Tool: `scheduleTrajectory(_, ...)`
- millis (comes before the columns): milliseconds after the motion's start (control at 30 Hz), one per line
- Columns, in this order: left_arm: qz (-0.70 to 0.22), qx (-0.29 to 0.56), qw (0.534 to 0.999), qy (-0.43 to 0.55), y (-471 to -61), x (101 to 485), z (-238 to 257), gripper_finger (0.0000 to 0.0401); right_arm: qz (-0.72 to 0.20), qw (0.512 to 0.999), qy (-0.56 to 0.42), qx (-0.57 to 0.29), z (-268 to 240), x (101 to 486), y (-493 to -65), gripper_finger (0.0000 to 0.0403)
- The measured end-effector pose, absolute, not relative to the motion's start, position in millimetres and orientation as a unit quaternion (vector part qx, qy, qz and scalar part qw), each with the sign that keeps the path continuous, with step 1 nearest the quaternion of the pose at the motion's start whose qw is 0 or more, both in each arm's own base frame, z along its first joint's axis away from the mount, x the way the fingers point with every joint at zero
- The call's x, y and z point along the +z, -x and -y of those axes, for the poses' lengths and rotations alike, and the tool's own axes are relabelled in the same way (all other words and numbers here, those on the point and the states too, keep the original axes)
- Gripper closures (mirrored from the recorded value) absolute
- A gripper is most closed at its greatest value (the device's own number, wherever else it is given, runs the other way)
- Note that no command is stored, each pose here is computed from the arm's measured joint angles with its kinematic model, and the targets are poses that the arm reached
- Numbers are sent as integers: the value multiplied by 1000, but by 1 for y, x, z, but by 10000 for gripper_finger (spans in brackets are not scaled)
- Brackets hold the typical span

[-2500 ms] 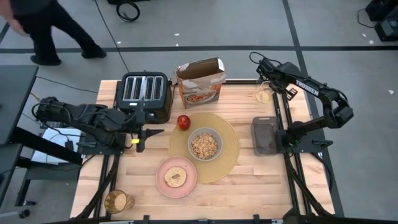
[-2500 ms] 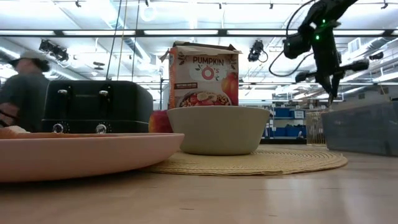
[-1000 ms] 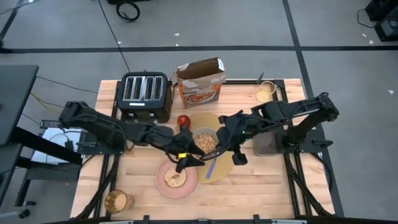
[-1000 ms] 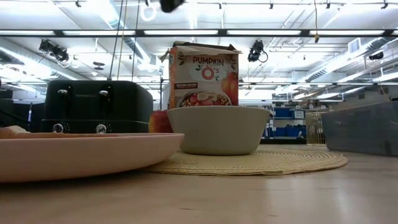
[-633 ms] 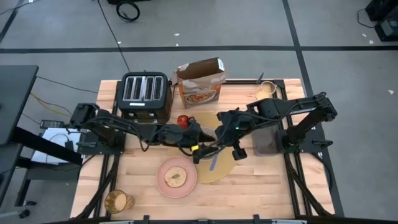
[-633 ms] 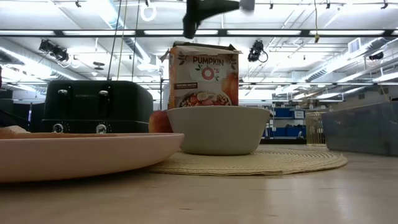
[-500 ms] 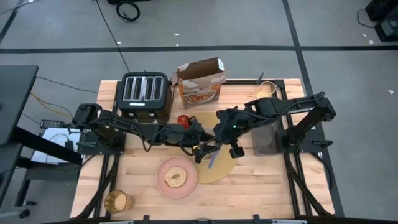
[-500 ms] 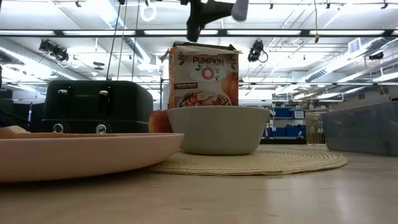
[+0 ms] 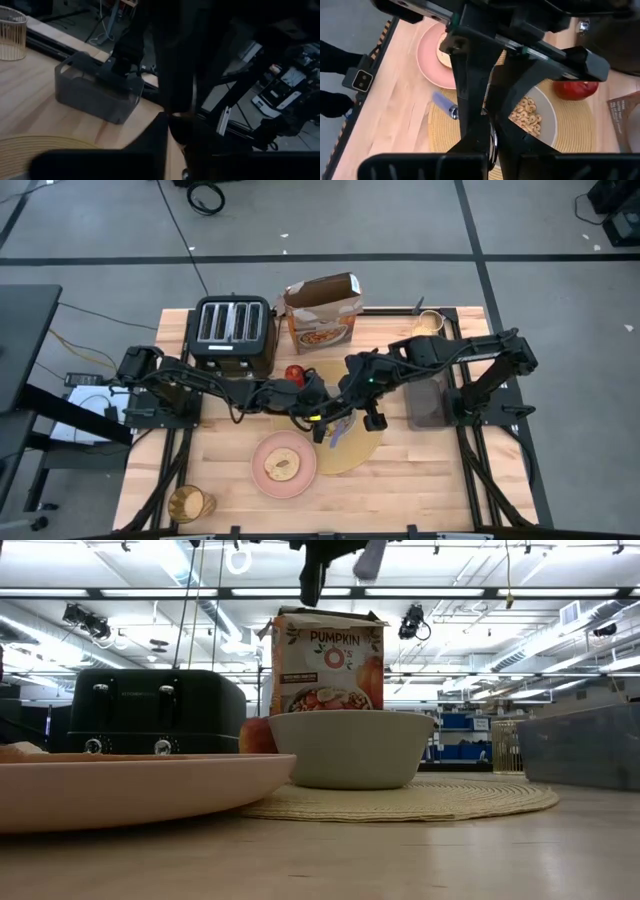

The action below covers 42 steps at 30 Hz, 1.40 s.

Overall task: Arrange a breakfast setting
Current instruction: Put the purple spoon on the brown table mat to the right of the gray bowl

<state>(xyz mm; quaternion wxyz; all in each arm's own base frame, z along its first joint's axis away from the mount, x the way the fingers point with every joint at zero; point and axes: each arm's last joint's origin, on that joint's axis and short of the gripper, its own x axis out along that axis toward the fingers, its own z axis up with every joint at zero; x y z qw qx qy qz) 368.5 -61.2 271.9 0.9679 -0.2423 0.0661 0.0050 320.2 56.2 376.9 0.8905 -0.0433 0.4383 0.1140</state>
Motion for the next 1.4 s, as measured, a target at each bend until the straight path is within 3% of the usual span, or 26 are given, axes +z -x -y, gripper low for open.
scheduleTrajectory(67,-65,14,967,246,-369,272,59,380,-440,891,41,108,-56,377,-320,372)
scheduleTrajectory(200,-62,11,967,246,-369,272,57,380,-438,892,55,104,-57,377,-319,348)
scheduleTrajectory(400,-49,45,968,241,-364,281,54,382,-436,897,22,72,-55,391,-306,266)
scheduleTrajectory(567,-18,126,965,231,-356,293,47,382,-436,898,-27,-57,-55,407,-278,201)
scheduleTrajectory(733,42,242,939,241,-349,302,44,382,-399,884,-118,-212,-64,396,-266,167)
scheduleTrajectory(1000,124,343,898,245,-341,315,54,382,-263,922,-113,-261,-87,344,-299,166)
scheduleTrajectory(1133,157,340,895,242,-339,324,55,382,-202,935,-77,-282,-82,334,-310,171)
scheduleTrajectory(1400,197,347,890,219,-336,337,51,382,-166,940,-24,-298,-62,338,-322,202)
